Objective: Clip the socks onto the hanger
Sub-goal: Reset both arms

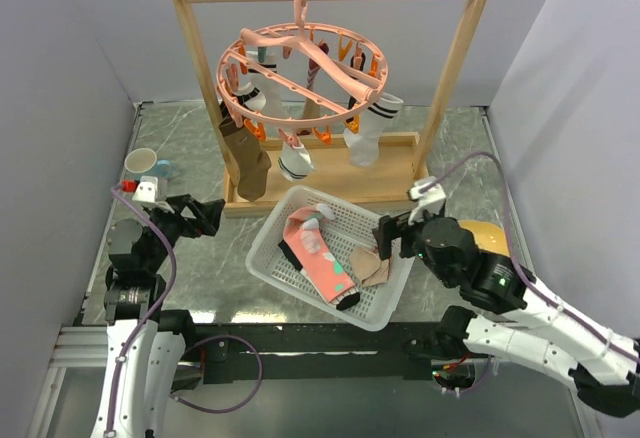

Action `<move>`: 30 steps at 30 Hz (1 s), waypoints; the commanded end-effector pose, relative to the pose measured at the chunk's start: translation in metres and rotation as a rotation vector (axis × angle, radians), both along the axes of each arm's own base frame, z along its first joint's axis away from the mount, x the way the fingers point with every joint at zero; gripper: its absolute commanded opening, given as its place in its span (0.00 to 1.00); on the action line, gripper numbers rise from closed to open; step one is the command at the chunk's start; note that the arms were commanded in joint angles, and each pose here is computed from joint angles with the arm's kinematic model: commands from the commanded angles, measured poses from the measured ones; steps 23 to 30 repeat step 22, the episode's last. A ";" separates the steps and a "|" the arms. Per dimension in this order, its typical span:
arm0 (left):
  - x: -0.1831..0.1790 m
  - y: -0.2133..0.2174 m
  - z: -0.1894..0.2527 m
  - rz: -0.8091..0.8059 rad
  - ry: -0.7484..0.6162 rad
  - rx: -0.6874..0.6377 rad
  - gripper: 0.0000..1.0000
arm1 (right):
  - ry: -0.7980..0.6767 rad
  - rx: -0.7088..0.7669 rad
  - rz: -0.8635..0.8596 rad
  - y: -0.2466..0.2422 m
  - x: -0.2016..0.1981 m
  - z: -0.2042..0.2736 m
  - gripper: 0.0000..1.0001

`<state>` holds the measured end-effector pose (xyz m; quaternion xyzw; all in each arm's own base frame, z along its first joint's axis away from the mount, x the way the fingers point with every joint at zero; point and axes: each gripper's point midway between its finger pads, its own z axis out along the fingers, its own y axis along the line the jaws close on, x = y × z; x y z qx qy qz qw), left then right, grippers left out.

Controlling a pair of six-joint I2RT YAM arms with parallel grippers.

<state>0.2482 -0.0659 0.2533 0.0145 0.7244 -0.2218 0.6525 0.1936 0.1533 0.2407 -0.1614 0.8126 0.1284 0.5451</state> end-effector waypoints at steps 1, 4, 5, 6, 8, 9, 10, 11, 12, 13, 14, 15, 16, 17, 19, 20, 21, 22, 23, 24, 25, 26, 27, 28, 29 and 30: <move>0.002 0.008 0.006 0.050 -0.027 -0.055 0.99 | 0.047 0.203 -0.073 -0.012 -0.006 -0.002 1.00; 0.001 0.005 0.006 0.030 -0.037 -0.063 1.00 | 0.023 0.236 -0.058 -0.012 -0.006 -0.009 1.00; 0.000 0.006 0.005 0.034 -0.030 -0.067 1.00 | 0.023 0.228 -0.058 -0.013 -0.006 -0.012 1.00; 0.000 0.006 0.006 0.039 -0.029 -0.070 0.99 | 0.033 0.207 -0.060 -0.012 -0.004 -0.015 1.00; 0.000 0.007 0.008 0.040 -0.034 -0.065 0.99 | 0.048 0.146 -0.057 -0.013 -0.002 -0.020 1.00; -0.001 0.006 0.007 0.039 -0.028 -0.065 0.99 | 0.071 0.118 -0.083 -0.012 0.002 -0.020 1.00; -0.002 0.007 0.008 0.041 -0.032 -0.062 1.00 | 0.082 0.102 -0.143 -0.019 0.006 -0.020 1.00; -0.002 0.005 0.008 0.031 -0.031 -0.060 0.99 | 0.098 0.072 -0.166 -0.023 0.007 -0.017 1.00; -0.002 0.006 0.007 0.038 -0.025 -0.064 1.00 | 0.120 0.025 -0.182 -0.023 0.010 -0.024 1.00; -0.003 0.006 0.007 0.041 -0.026 -0.067 0.99 | 0.122 0.004 -0.191 -0.025 0.011 -0.024 1.00; -0.002 0.006 0.005 0.038 -0.023 -0.066 0.99 | 0.125 -0.007 -0.186 -0.023 0.012 -0.022 1.00; -0.003 0.006 0.006 0.038 -0.028 -0.064 0.99 | 0.124 -0.004 -0.177 -0.022 0.012 -0.020 1.00; -0.002 0.007 0.005 0.041 -0.026 -0.067 0.99 | 0.121 0.000 -0.131 -0.016 0.009 -0.019 1.00; -0.002 0.007 0.006 0.045 -0.029 -0.065 0.99 | 0.112 0.012 -0.112 -0.014 0.008 -0.017 1.00; -0.002 0.008 0.005 0.050 -0.030 -0.062 0.99 | 0.046 0.065 -0.059 -0.010 0.007 -0.001 1.00; -0.002 0.009 0.005 0.054 -0.029 -0.064 1.00 | 0.033 0.077 -0.045 -0.009 0.005 0.003 1.00; -0.002 0.010 0.005 0.061 -0.028 -0.065 0.99 | 0.021 0.086 -0.050 -0.013 0.004 0.007 1.00; -0.002 0.010 0.005 0.059 -0.029 -0.064 0.99 | 0.012 0.079 -0.053 -0.015 0.004 0.009 1.00; -0.002 0.010 0.005 0.059 -0.029 -0.064 0.99 | 0.012 0.079 -0.053 -0.015 0.004 0.009 1.00; -0.002 0.010 0.005 0.059 -0.029 -0.064 0.99 | 0.012 0.079 -0.053 -0.015 0.004 0.009 1.00; -0.002 0.010 0.005 0.059 -0.029 -0.064 0.99 | 0.012 0.079 -0.053 -0.015 0.004 0.009 1.00; -0.002 0.010 0.005 0.059 -0.029 -0.064 0.99 | 0.012 0.079 -0.053 -0.015 0.004 0.009 1.00; -0.002 0.010 0.005 0.059 -0.029 -0.064 0.99 | 0.012 0.079 -0.053 -0.015 0.004 0.009 1.00; -0.002 0.010 0.005 0.059 -0.029 -0.064 0.99 | 0.012 0.079 -0.053 -0.015 0.004 0.009 1.00; -0.002 0.010 0.005 0.059 -0.029 -0.064 0.99 | 0.012 0.079 -0.053 -0.015 0.004 0.009 1.00; -0.002 0.010 0.005 0.059 -0.029 -0.064 0.99 | 0.012 0.079 -0.053 -0.015 0.004 0.009 1.00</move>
